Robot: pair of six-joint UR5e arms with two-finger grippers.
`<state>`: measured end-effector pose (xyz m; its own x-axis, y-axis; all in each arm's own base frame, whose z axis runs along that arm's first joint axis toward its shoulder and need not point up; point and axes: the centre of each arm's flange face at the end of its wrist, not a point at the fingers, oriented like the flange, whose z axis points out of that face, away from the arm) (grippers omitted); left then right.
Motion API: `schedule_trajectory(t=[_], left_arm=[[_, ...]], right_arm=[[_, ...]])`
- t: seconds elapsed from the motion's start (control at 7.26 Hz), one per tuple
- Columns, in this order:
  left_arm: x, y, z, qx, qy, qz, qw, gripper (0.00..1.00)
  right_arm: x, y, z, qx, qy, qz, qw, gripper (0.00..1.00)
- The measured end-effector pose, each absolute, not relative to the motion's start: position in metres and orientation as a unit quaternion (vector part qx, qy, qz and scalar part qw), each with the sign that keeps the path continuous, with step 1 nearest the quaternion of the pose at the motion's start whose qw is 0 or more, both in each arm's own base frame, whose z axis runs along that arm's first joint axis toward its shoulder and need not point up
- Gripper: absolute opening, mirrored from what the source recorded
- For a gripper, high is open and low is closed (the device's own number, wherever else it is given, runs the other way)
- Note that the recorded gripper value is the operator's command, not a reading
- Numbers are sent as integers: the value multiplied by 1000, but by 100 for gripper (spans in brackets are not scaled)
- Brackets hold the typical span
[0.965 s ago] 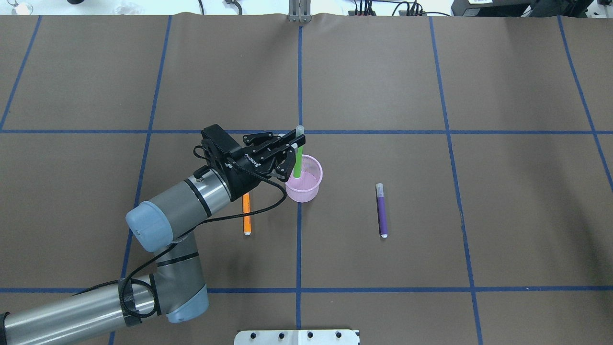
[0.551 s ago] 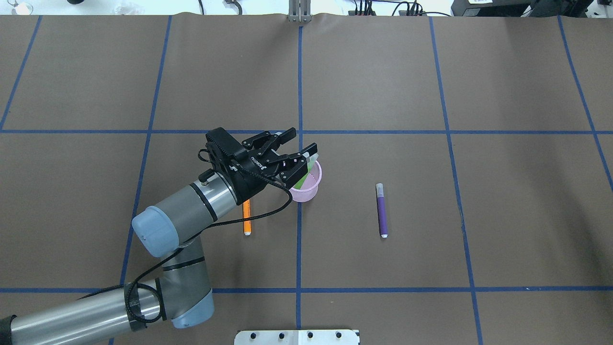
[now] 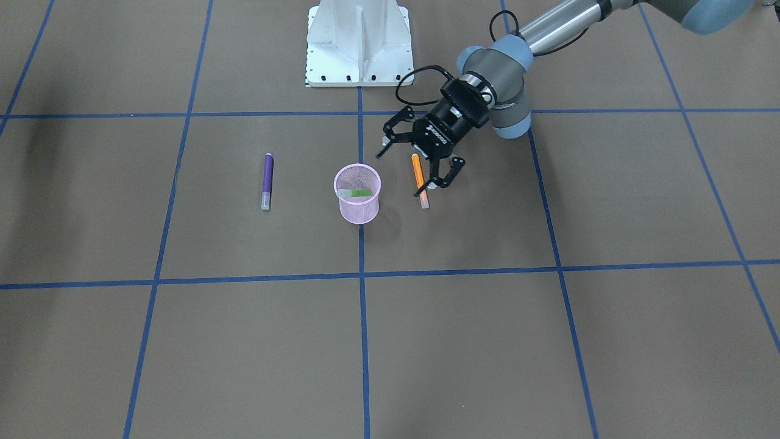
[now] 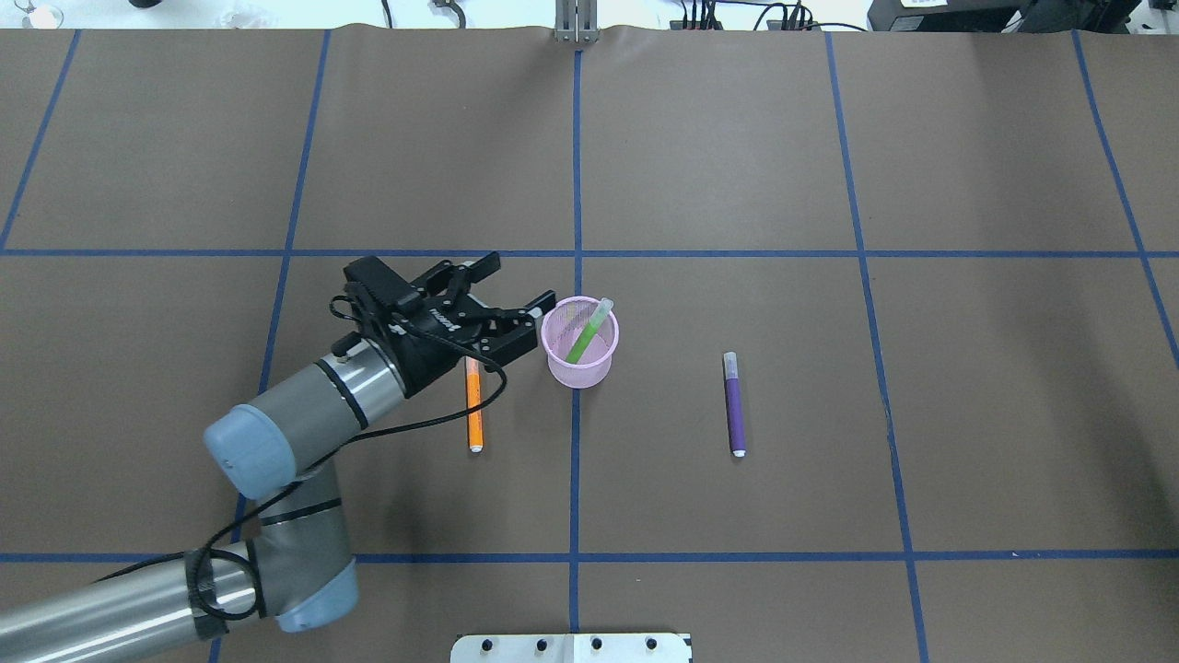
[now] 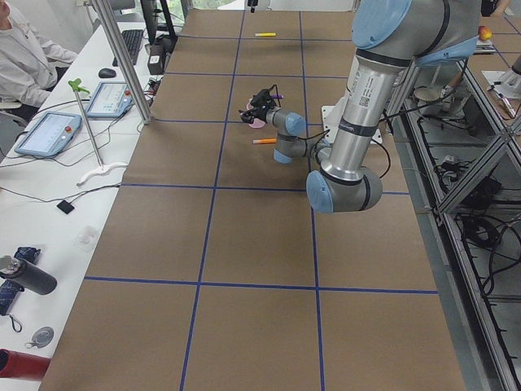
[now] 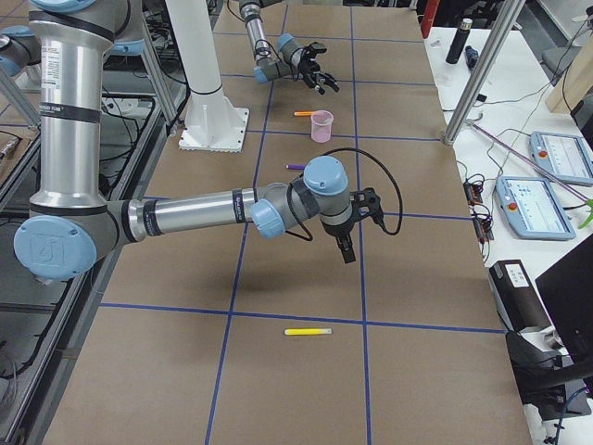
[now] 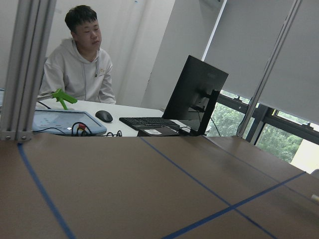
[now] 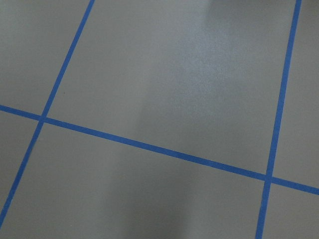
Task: Collect pens into pen holder
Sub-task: 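Lower the green pen into the cup and open the left gripper, then withdraw the left arm away from the cup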
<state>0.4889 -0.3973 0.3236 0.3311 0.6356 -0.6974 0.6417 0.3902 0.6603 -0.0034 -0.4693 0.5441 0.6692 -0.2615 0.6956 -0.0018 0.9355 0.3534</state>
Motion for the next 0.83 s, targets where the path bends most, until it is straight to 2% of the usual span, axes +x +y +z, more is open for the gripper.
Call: schedule_trajectory(t=[0.41, 0.69, 0.83], left_arm=[[344, -465, 409, 458, 516, 98, 717, 100], [186, -520, 444, 356, 507, 132, 774, 100], [113, -531, 462, 327, 495, 143, 792, 100]], right_arm=[[19, -463, 583, 160, -390, -89, 902, 100], [36, -453, 622, 152, -381, -105, 906, 100], [43, -442, 641, 145, -377, -110, 908, 100]])
